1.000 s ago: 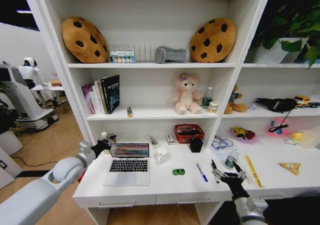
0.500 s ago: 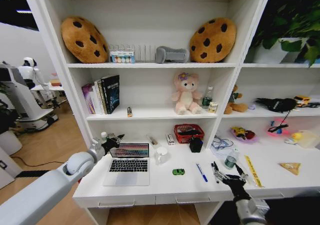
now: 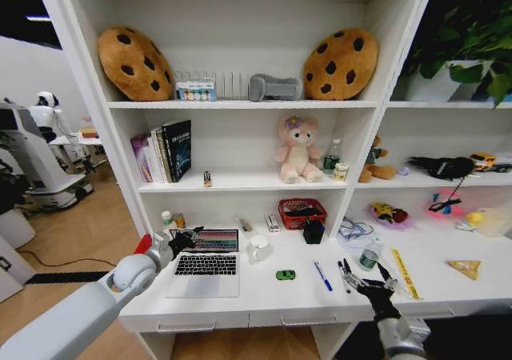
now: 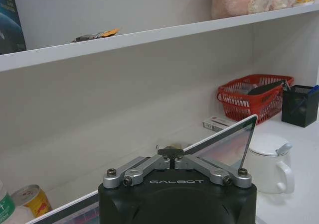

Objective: Organize the objects on the table.

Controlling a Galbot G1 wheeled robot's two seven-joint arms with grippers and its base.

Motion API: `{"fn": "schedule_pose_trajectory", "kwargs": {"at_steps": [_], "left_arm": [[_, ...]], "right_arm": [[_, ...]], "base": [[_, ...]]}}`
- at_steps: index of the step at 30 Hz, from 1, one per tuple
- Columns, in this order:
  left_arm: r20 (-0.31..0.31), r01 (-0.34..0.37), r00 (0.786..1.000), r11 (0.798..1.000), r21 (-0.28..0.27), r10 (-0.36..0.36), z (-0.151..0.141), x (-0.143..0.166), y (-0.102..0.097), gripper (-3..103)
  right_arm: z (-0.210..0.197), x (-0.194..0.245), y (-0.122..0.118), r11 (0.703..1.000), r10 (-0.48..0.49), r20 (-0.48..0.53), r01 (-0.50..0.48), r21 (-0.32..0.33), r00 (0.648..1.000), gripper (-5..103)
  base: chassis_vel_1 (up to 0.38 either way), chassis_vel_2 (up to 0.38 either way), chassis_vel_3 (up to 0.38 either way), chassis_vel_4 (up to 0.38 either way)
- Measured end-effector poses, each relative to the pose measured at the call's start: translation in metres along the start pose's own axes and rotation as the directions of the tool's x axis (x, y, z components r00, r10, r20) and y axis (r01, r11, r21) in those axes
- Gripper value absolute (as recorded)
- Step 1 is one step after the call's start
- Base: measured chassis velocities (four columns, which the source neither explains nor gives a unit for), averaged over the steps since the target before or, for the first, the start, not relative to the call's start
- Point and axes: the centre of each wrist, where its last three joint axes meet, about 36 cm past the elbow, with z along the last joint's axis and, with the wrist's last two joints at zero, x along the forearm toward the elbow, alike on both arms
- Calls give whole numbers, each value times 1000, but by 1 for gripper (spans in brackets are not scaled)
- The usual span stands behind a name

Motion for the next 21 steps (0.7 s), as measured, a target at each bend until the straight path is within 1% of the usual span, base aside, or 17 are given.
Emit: {"fn": "schedule_pose_trajectory", "kwargs": {"at_steps": [5,8,11,14,21], "left_arm": [[-12,-2,1000,1000,-7,2,3,8,0,0],[-27,-6,1000,1000,-29,6,7,23,2,0],[-32,-5,999,999,-37,3,8,30,3,0],[-57,-7,998,997,-82,3,19,48,-1,0],[-60,-13,998,996,-92,8,23,51,-8,0]], "right_arm": [[0,0,0,1000,5,3,-5,-4,1000,100],[0,0,1,1000,7,2,-7,-10,1000,100],[0,0,2,1000,6,2,-6,-11,1000,100],[-1,-1,3,1000,8,7,-8,-17,1000,100],[-4,0,2,1000,14,10,-14,-17,1000,100]], "base": [[0,0,0,0],[0,0,0,0],[0,0,0,0],[0,0,0,0],[0,0,0,0]]}}
